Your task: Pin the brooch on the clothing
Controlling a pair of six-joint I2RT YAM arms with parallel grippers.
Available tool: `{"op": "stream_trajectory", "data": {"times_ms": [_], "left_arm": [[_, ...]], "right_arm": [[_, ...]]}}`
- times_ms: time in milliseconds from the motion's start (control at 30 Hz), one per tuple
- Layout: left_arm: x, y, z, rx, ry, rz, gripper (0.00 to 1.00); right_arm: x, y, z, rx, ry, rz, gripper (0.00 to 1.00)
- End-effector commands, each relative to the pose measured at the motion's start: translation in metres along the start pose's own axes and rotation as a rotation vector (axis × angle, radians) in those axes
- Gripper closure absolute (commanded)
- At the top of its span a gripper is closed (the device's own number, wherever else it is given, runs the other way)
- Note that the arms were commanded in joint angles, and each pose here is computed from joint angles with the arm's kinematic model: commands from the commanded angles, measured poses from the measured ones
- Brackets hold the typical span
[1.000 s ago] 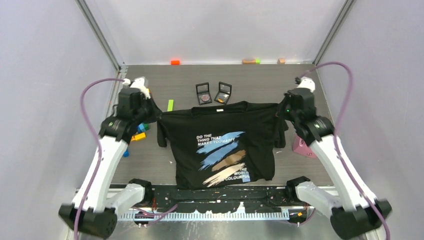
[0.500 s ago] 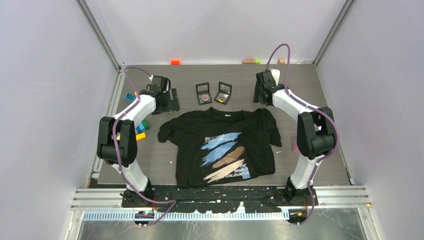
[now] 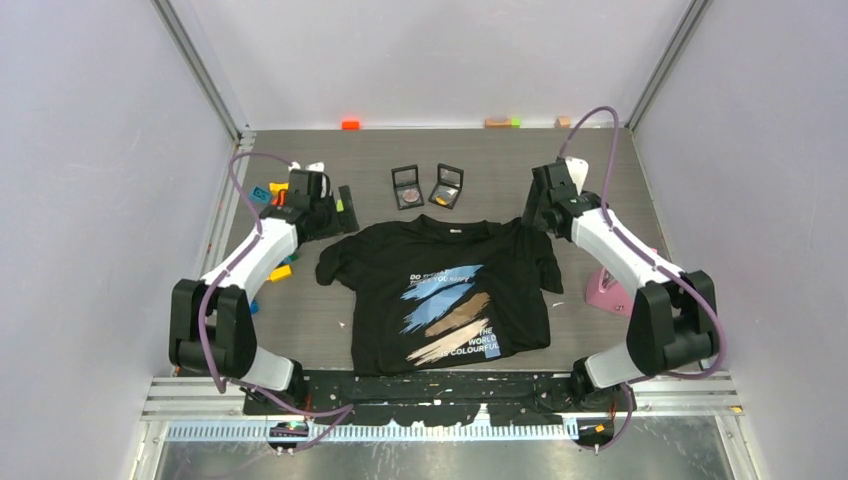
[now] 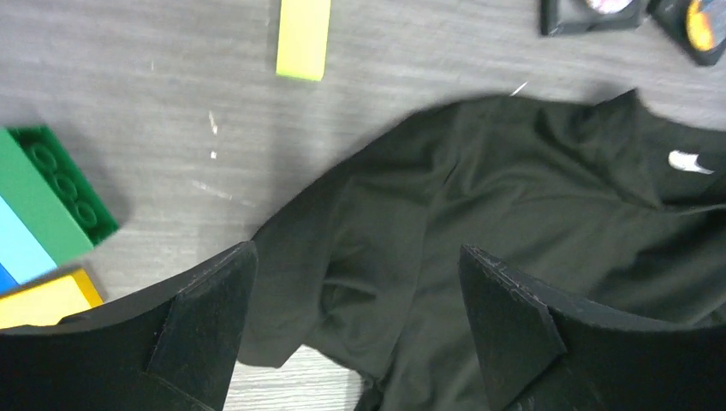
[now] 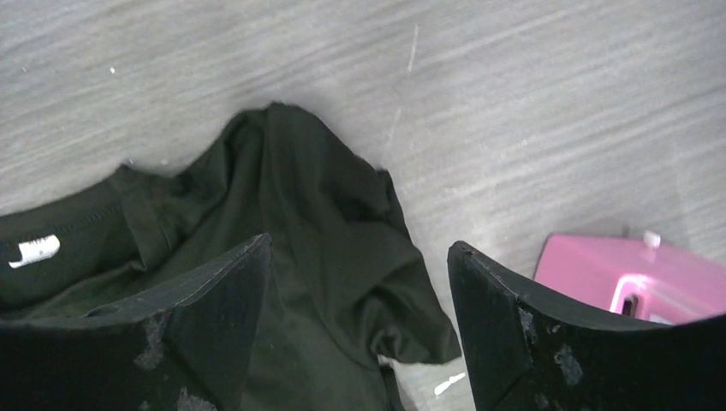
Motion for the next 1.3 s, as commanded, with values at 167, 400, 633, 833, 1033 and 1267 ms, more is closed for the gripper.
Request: {"op": "stream_trajectory", "data": {"times_ms": [167,400,633,833,1033,1267], "left_arm": [[-0.05,-0.017,0.024,0.049,-0.187,-0.09,0.04],[-0.068,-0.013,0.035,0.092,-0.23,-0.074,0.03],[-0.063,0.004,0.037,0.067,-0.229,-0.067,0.24],[-0.065,0.019,0.035,0.029,-0.233,-0.053,0.57],[-0.068,0.022,0.041,0.063,-0.261,-0.055,0.91],[-0.067,0.018,0.053,0.072,-0.35,-0.086,1.0]], "right_arm": [[-0.029,-0.016,-0.04,-0.058,0.128,0.1,0.2],[-0.058,-0.013,-0.058,-0.079,0.14,0.207,0.23],[-0.085,0.006,-0.061,-0.085,0.161,0.278,0.3],[-0.08,0.012,-0.062,-0.129,0.171,0.264,0.68],[-0.068,0.009,-0.083,-0.223,0.245,0.222,0.97],[-0.047,0.007,-0.108,-0.279,0.331,0.173,1.0]]}}
Point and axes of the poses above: each gripper's point midway between its finger pads, its own y axis out along the fingers, its own z axis along the line the jaws close on, x = y × z, the point moved 9 cm from there along -y, back along the fingers, and after that the axes turned 9 degrees about y, right-handed, at the moved point
